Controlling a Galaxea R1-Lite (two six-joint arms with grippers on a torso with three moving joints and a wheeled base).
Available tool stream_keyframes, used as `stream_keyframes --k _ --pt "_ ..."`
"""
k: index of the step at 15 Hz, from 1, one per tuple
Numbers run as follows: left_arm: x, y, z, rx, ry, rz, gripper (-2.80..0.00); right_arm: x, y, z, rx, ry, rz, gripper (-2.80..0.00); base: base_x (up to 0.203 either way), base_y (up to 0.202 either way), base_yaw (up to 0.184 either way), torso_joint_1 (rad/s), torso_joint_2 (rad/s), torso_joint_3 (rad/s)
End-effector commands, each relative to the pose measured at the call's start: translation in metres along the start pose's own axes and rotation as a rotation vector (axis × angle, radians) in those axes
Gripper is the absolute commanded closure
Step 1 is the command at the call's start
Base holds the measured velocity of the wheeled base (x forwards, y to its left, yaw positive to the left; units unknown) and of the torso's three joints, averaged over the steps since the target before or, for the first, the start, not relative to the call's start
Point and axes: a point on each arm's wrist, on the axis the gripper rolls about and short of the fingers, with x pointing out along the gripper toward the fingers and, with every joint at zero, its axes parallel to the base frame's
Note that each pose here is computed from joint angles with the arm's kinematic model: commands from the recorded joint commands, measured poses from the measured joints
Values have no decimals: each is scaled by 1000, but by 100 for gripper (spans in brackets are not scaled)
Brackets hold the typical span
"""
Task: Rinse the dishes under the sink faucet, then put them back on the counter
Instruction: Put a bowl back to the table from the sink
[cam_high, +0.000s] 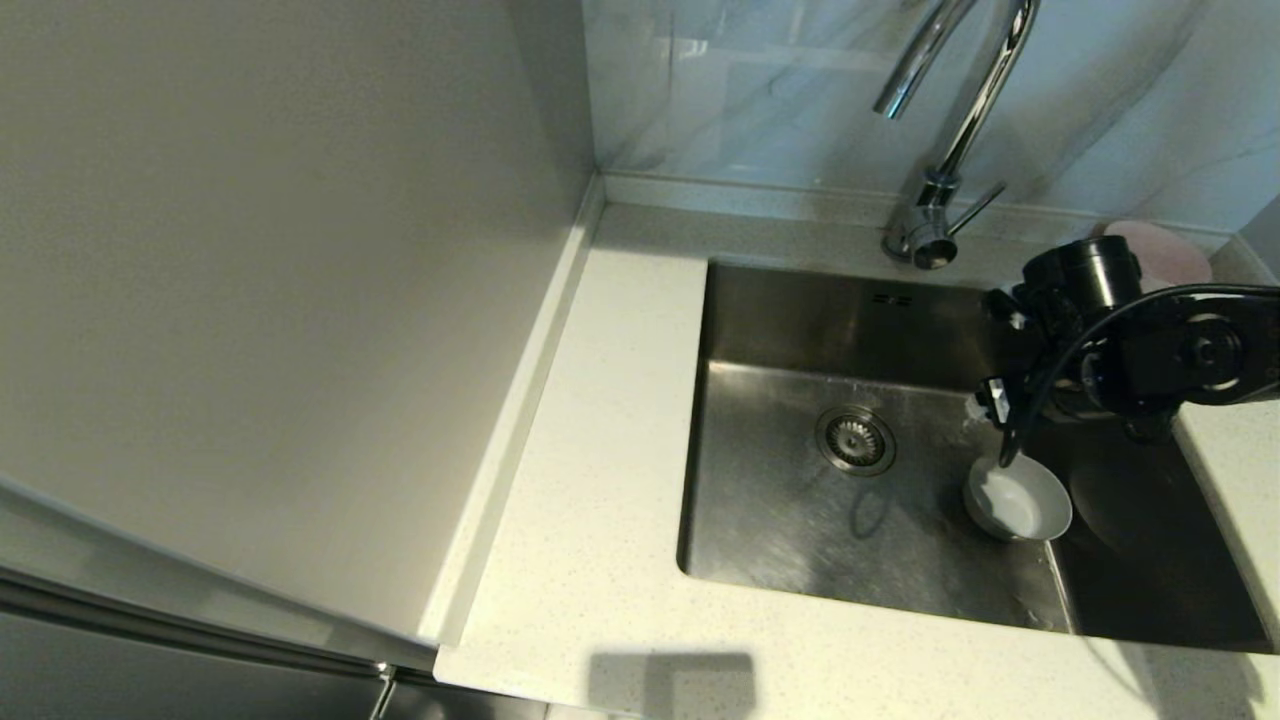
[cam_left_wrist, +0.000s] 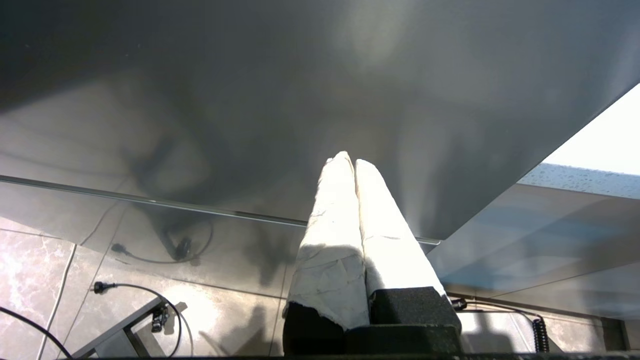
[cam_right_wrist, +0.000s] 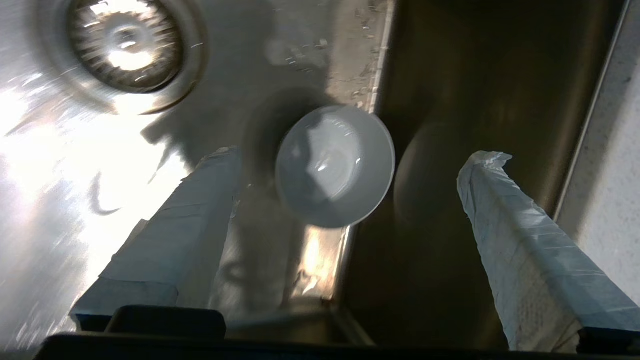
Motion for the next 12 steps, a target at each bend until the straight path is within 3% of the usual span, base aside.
stream_keyframes --k 1,4,8,12 --pt "0 0 0 0 -3 1 0 37 21 -1 -20 64 -46 -280 0 0 0 0 0 0" --pt "0 0 0 0 -3 1 0 49 25 -3 -10 191 -85 -280 0 0 0 0 0 0" --pt "0 0 0 0 -3 0 0 56 31 -25 -14 408 -103 -280 0 0 0 0 0 0" --pt "0 0 0 0 -3 -1 0 74 41 -37 -33 471 -70 -280 0 0 0 0 0 0"
